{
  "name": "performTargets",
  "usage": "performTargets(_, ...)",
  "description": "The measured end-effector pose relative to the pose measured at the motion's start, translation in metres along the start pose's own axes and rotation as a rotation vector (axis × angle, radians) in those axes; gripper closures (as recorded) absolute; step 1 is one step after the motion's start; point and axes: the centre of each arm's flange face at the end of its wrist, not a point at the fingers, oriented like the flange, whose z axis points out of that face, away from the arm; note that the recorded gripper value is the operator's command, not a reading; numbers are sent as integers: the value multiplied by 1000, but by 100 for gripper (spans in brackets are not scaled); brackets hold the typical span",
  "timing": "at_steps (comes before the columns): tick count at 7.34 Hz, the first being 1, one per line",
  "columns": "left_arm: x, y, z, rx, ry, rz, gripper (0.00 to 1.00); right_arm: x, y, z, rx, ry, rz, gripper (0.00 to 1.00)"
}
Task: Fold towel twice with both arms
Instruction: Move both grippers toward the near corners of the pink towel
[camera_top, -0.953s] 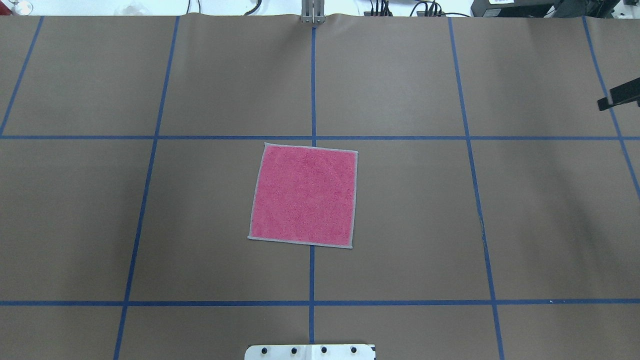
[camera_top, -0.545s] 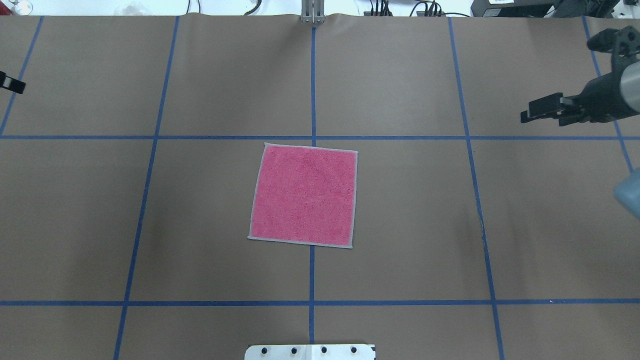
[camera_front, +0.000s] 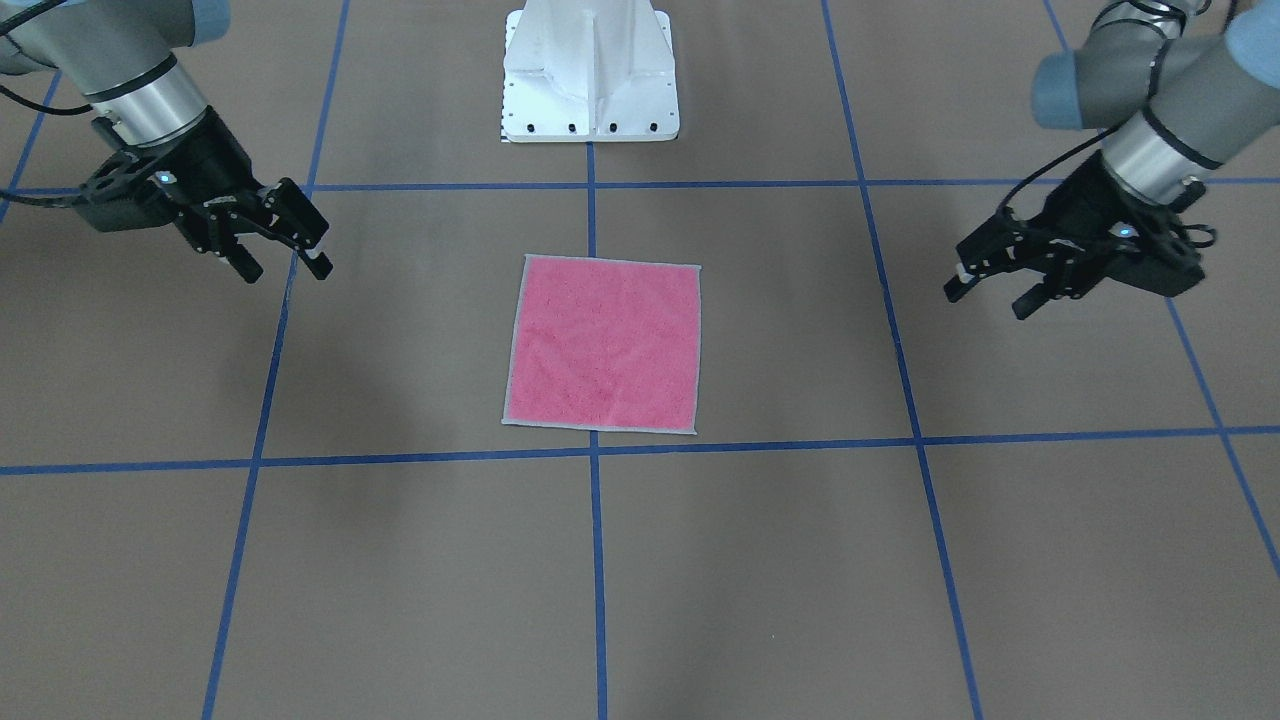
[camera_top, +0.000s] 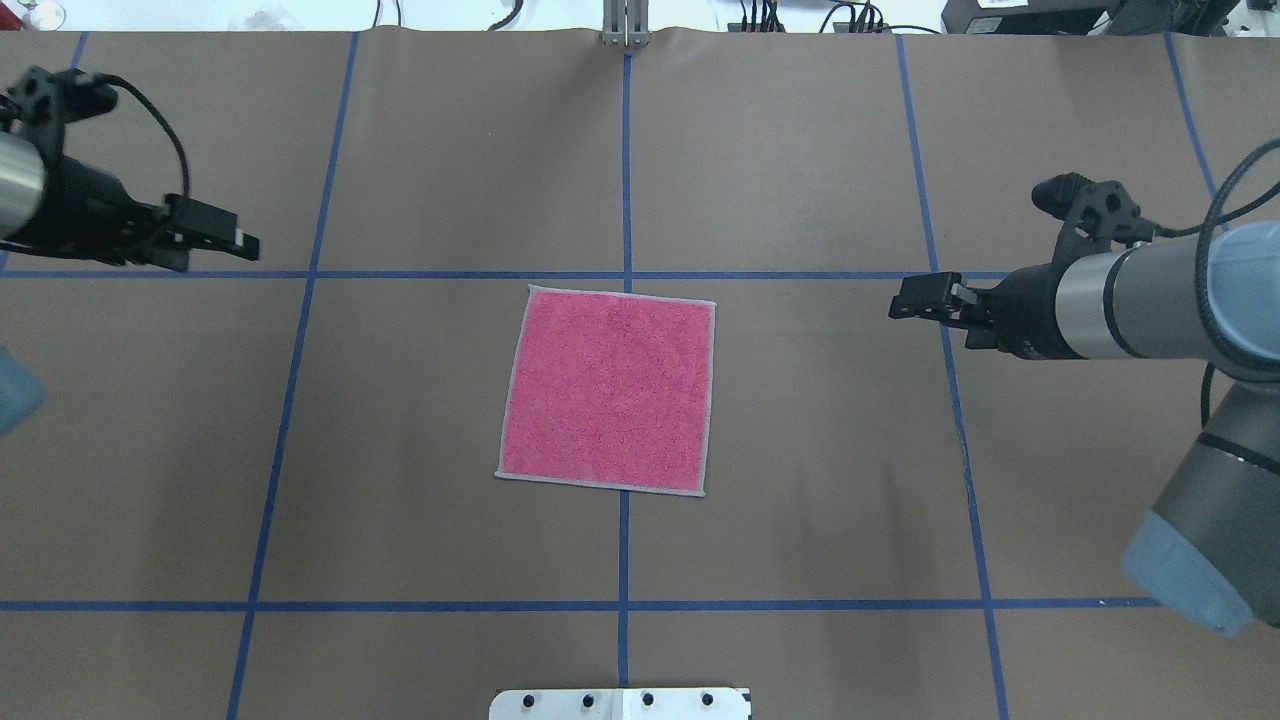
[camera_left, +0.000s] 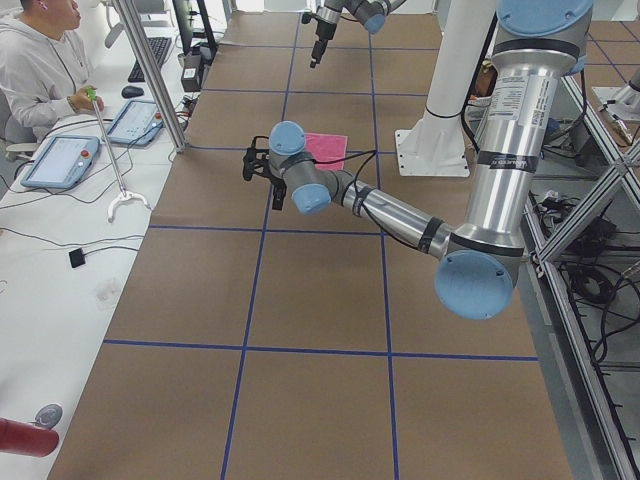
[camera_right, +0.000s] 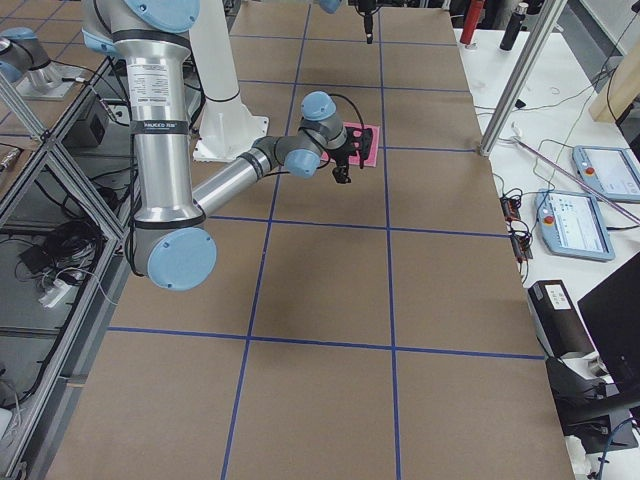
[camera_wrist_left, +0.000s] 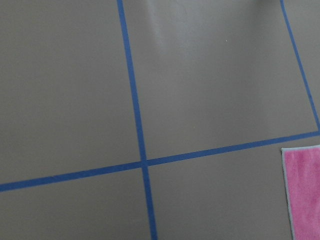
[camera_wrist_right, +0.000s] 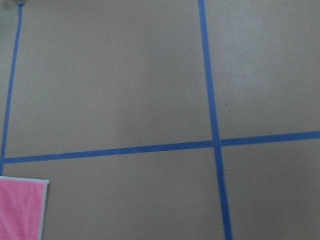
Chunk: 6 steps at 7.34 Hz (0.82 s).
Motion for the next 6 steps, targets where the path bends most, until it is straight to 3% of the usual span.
performTargets(3, 84, 79, 78, 39, 0, -125, 0, -30, 64, 21, 41, -15, 169, 3)
performTargets(6, 137, 149, 130, 71, 8, -174, 0, -93, 126, 52, 73, 50, 331, 4)
